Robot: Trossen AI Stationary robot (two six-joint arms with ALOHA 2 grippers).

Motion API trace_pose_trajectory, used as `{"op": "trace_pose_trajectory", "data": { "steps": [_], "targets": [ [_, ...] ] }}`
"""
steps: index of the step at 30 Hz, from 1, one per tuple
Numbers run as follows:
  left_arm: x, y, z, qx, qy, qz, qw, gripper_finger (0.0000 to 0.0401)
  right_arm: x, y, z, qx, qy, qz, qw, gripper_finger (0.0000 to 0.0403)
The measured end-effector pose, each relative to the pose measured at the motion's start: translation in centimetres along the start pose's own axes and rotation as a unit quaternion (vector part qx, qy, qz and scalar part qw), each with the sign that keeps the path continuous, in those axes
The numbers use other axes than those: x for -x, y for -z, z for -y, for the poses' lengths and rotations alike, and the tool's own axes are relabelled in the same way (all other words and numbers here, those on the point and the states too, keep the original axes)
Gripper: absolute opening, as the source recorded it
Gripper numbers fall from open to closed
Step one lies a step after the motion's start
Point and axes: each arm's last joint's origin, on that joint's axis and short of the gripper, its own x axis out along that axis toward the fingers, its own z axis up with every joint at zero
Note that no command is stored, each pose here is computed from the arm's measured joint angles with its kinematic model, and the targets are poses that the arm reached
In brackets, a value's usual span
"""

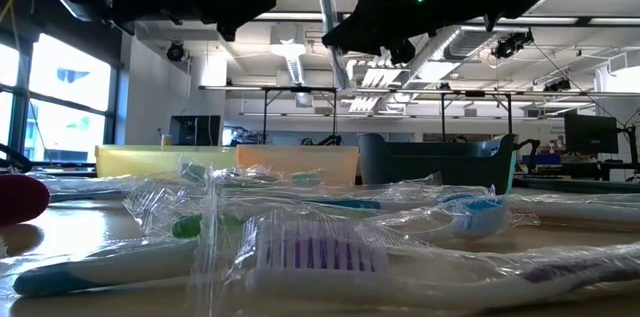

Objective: Pick & Place Toothbrushes
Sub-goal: Put the green toothbrush into the orange bin

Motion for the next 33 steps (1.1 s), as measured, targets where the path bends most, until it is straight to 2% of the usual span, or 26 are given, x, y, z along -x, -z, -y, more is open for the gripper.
{"op": "trace_pose_trajectory", "data": {
  "steps": [6,15,25,33],
  "targets": [
    [-0.2,0.3,-0.1,0.035,0.000,-0.001,0.999,0.0174,0.0,0.0,0.0,0.000,-0.001,0.000,1.000,0.0027],
    [-1.7,1.7,-0.7,0.045,0.000,0.014,0.999,0.0174,0.0,0.0,0.0,0.000,-0.001,0.000,1.000,0.0027],
    [-5.1,1.3,-1.8,0.062,0.011,-0.006,0.998,0.0174,0.0,0.0,0.0,0.000,-0.002,-0.002,1.000,0.0027],
    [-7.3,1.3,-2.0,0.069,0.050,-0.021,0.996,0.0174,0.0,0.2,0.0,0.002,-0.002,-0.008,1.000,0.0027]
  ]
}}
